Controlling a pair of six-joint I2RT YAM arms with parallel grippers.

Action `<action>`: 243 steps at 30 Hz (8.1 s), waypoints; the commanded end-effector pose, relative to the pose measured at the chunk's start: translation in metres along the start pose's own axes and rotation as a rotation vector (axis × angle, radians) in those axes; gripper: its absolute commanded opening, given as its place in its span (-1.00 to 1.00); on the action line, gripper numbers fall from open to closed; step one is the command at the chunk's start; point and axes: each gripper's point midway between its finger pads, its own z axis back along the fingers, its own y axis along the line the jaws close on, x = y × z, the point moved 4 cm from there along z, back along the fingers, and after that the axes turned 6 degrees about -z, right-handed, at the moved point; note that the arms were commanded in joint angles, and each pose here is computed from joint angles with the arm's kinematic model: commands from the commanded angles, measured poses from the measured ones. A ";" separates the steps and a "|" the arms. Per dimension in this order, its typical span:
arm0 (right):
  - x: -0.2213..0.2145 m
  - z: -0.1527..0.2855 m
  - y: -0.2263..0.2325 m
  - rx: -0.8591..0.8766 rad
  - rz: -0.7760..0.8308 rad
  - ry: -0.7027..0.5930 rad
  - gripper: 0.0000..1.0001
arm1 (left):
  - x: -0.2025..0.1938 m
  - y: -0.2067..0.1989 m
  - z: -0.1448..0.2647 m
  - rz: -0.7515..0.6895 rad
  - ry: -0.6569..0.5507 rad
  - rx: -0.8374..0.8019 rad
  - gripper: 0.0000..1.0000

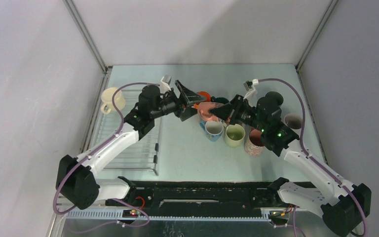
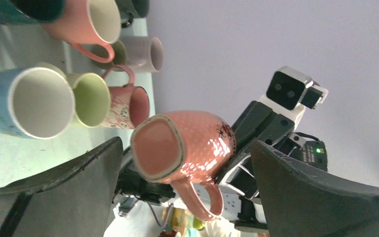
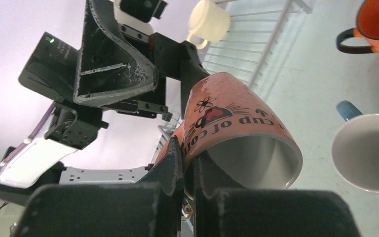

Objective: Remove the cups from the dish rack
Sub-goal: Place the cup at the center of the board, then unload the cup from the dish rack.

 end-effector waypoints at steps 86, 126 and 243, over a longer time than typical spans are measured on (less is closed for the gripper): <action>0.045 0.197 -0.283 -1.543 -0.558 -0.255 -0.58 | -0.009 0.013 0.037 -0.601 0.169 0.306 1.00; 0.068 0.218 -0.202 -1.439 -0.400 -0.379 0.69 | 0.021 0.019 0.042 -0.606 0.086 0.378 1.00; 0.015 0.046 -0.067 -0.667 0.239 0.106 0.99 | 0.199 0.250 0.209 -0.247 -0.533 1.110 1.00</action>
